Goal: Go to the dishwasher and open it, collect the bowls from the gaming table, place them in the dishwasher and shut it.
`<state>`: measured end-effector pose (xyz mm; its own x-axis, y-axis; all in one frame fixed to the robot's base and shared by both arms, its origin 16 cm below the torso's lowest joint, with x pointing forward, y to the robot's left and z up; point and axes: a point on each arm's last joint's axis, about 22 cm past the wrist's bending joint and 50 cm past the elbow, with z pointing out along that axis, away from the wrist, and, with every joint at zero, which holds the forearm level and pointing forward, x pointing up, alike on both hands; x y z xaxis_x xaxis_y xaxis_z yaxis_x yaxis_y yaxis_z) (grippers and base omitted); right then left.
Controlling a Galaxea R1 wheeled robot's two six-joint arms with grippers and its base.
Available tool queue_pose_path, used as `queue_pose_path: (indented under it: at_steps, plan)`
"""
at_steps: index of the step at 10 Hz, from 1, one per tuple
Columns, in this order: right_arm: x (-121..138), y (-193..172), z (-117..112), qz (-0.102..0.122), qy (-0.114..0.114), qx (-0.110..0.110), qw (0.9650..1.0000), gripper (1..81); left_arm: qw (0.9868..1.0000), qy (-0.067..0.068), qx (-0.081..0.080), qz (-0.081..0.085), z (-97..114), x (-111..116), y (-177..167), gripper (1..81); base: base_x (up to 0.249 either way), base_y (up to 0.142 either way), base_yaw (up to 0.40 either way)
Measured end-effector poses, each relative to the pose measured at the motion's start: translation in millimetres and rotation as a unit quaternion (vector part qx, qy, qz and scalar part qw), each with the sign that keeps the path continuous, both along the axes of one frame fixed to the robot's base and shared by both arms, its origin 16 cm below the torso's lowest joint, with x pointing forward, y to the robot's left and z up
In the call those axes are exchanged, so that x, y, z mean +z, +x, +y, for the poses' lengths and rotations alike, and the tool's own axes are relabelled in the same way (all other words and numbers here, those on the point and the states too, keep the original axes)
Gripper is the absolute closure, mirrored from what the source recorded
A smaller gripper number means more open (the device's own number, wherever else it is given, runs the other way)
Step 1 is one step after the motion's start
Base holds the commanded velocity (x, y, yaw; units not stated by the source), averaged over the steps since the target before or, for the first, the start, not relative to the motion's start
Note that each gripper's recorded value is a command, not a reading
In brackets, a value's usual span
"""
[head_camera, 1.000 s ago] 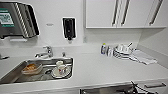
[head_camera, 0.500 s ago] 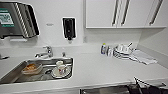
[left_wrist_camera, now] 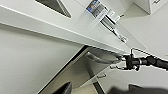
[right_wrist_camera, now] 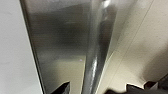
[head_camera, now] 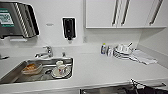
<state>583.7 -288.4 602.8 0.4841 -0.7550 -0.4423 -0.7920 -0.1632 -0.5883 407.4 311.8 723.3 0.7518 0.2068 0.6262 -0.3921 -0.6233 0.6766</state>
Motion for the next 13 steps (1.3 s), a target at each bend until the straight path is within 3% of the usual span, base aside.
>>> queue_pose_path:
  at_steps: [2,5,7,10,13]
  plan:
    - [-17.8,-3.3,15.3,0.025,0.004,0.004,0.9997,1.0,1.0000,0.000,0.000,0.000,-0.1,-0.1,0.0,1.0,0.000,0.000,0.000]
    - [-36.2,-2.6,7.5,0.065,-0.005,-0.011,0.9978,1.0,1.0000,0.001,0.001,0.000,1.0,-0.8,0.4,1.0,0.000,0.000,0.000]
    - [-40.3,-2.3,5.6,0.073,-0.017,-0.011,0.9972,1.0,1.0000,0.000,0.000,0.000,0.0,-3.0,1.6,1.0,0.000,0.000,0.000]
    - [-40.8,-5.6,0.5,0.082,-0.053,0.002,0.9952,1.0,1.0000,0.000,0.000,0.001,-0.9,-5.8,2.0,1.0,0.000,0.000,0.000]
    - [-33.2,-15.5,-11.8,0.076,-0.096,0.006,0.9924,1.0,1.0000,-0.002,-0.001,0.002,-2.5,-6.7,2.5,1.0,0.000,0.000,0.000]
